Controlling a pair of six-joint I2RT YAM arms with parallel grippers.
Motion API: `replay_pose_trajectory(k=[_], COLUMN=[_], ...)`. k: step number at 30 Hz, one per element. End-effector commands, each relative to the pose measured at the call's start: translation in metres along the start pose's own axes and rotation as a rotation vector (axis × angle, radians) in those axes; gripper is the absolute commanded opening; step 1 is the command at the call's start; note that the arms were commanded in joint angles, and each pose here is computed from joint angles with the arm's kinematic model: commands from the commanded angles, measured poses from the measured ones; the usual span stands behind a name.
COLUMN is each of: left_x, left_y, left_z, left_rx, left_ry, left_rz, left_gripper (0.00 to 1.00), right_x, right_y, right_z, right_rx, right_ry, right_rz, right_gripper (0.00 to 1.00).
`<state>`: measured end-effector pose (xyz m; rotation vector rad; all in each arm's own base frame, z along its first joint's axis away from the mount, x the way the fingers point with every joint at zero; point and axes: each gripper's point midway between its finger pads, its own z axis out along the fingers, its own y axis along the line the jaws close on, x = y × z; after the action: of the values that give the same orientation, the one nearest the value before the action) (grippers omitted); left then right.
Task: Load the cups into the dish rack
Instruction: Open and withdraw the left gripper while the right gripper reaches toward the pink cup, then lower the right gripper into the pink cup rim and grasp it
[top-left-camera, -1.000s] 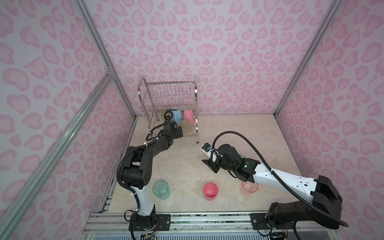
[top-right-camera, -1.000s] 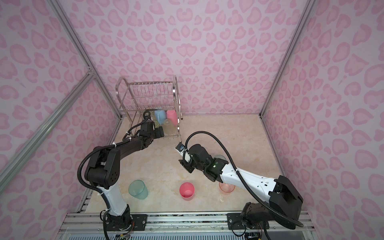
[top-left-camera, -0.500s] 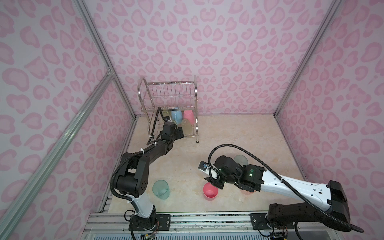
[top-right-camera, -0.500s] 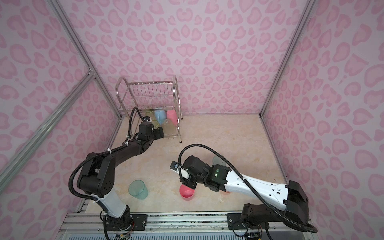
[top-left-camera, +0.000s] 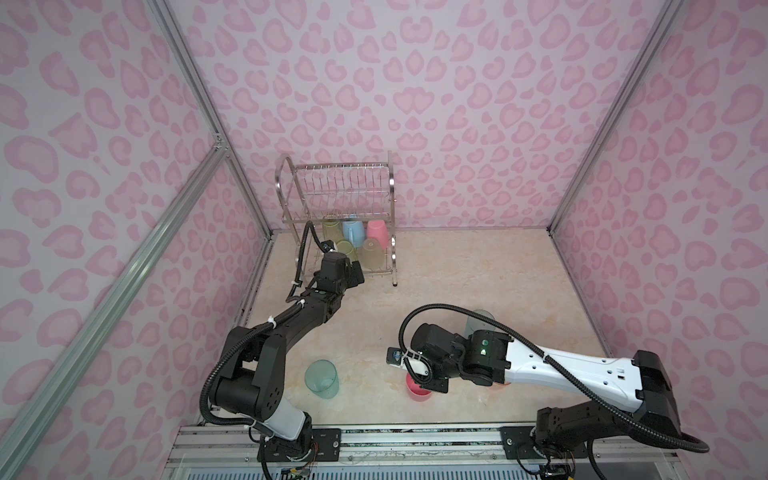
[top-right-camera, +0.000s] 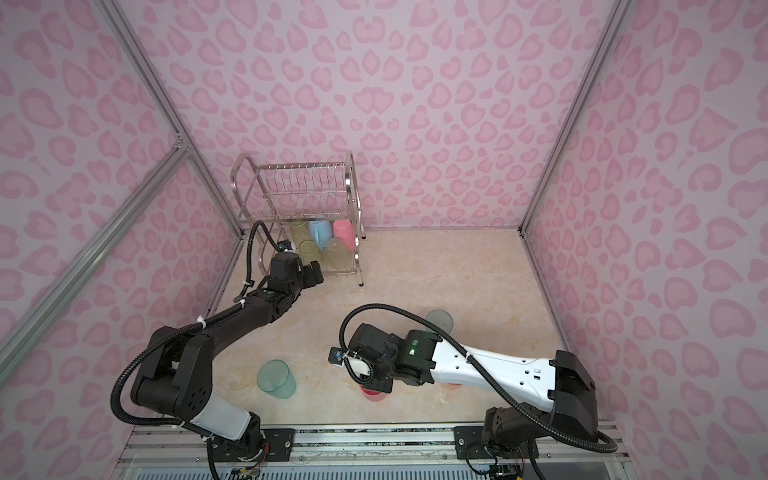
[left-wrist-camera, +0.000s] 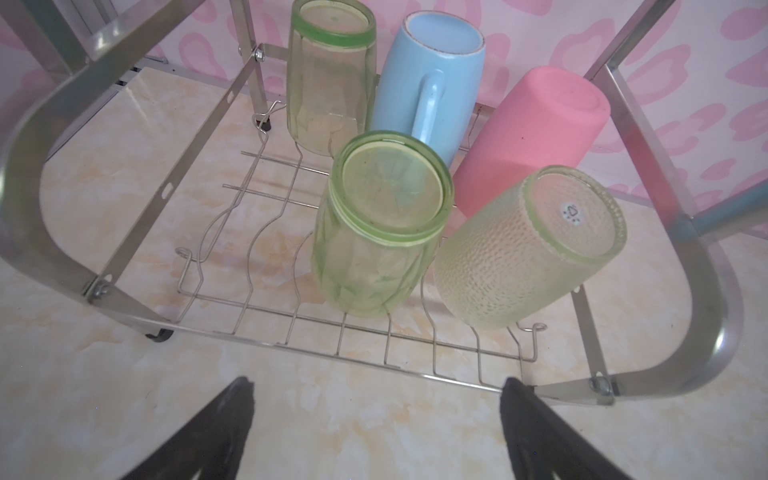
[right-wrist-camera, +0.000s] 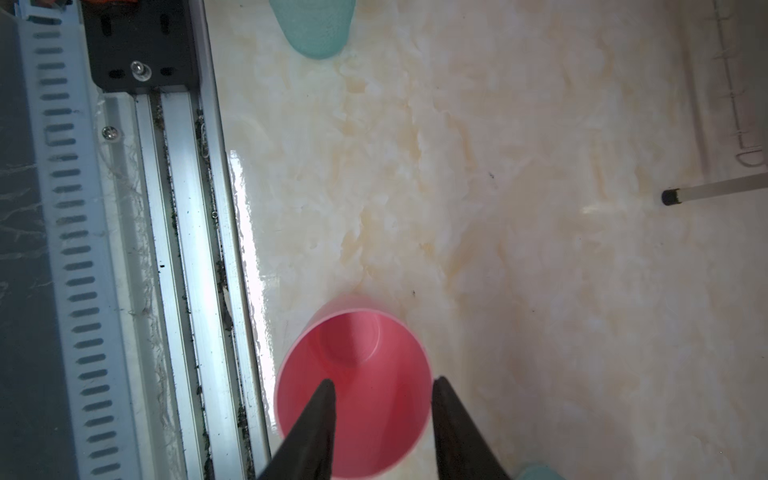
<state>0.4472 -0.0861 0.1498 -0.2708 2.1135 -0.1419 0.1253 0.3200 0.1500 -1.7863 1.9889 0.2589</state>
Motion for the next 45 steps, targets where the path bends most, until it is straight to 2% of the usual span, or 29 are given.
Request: replay_pose_trajectory(k=[1, 13, 26, 34, 40, 45], left_x=[0.003, 0.021, 0.026, 0.028, 0.029, 0.027], left_y=[0.005, 0.014, 0.012, 0.011, 0.005, 0.002], left_z=[-0.008, -0.019, -0.027, -0.027, -0.031, -0.041], left_rx=[-0.022, -0.038, -0.005, 0.004, 0.041, 0.061], left_ry=[0.008, 0.053, 0.054, 0.055, 0.077, 0.088], left_rz=[-0.019, -0.079, -0.101, -0.109, -0.148, -0.177], left_gripper=[0.94, 0.94, 0.94, 0.94, 0.94, 0.94], right_x=[0.018, 0.023, 0.036, 0.038, 0.038, 0.033], right_y=[0.011, 0.039, 0.044, 0.040, 0.038, 0.031], right_z=[0.004, 0.007, 0.028, 0.036, 0.035, 0.028], right_rx=[-0.020, -0.073, -0.096, -0.107, -0.106, -0.091], right_ry=[0.105, 0.203, 0.304, 0.320, 0.314, 0.279], right_rz=[-0.048, -0.116, -0.136, -0.122, -0.116, -0.105], right_gripper=[0.39, 0.38, 0.35, 0.23, 0.01, 0.00])
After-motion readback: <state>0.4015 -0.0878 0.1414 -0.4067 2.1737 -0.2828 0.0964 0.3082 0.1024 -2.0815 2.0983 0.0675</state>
